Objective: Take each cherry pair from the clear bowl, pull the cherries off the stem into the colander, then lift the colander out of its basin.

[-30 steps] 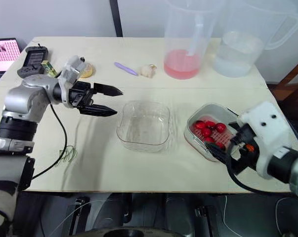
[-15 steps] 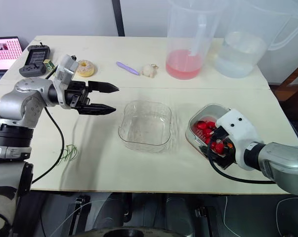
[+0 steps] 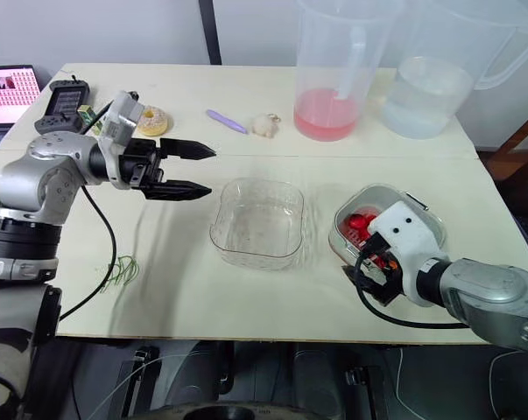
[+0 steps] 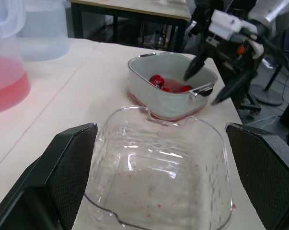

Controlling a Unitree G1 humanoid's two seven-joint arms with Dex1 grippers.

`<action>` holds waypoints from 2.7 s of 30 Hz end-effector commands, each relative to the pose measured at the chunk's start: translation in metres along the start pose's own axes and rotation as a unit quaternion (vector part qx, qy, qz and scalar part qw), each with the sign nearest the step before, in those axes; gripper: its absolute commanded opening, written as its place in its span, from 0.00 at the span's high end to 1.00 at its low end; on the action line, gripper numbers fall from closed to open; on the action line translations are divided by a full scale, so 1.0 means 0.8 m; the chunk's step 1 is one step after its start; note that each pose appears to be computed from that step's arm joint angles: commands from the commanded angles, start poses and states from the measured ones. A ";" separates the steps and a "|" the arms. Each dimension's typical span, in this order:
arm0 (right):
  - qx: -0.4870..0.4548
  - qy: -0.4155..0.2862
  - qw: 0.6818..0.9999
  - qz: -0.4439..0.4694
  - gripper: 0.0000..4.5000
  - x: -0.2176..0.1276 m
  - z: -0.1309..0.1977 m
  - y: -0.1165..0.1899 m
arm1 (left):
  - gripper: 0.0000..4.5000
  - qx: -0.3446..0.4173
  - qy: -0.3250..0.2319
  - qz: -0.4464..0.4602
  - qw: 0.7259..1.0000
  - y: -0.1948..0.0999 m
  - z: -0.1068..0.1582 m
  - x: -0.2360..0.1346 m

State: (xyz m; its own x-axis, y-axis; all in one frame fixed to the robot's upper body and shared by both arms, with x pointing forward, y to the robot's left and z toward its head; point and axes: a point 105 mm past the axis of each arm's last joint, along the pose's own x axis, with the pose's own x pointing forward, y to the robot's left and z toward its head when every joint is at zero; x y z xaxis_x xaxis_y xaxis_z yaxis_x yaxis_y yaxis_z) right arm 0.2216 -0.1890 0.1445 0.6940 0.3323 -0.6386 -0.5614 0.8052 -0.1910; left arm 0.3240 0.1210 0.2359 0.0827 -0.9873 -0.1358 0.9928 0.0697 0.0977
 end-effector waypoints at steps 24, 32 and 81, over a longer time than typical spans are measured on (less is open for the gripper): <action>-0.017 -0.058 0.998 0.012 0.95 -0.029 0.046 -0.007 | 0.00 0.029 -0.002 -0.009 1.000 -0.002 0.013 0.012; -0.030 -0.058 0.998 0.007 0.95 -0.055 0.064 -0.015 | 0.00 0.025 -0.011 -0.010 1.000 -0.002 0.007 0.013; -0.061 -0.036 0.997 0.039 0.95 -0.063 0.074 -0.007 | 0.00 0.053 -0.069 -0.006 0.996 -0.011 0.017 0.011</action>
State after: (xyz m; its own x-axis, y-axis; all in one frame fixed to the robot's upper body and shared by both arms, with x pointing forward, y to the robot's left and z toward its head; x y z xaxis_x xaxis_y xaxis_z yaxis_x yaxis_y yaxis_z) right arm 0.2141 -0.1803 0.2147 0.6492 0.4399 -0.6205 -0.6690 0.7184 -0.1907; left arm 0.3202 0.1070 0.2328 0.0494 -0.9985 -0.0236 0.9882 0.0454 0.1465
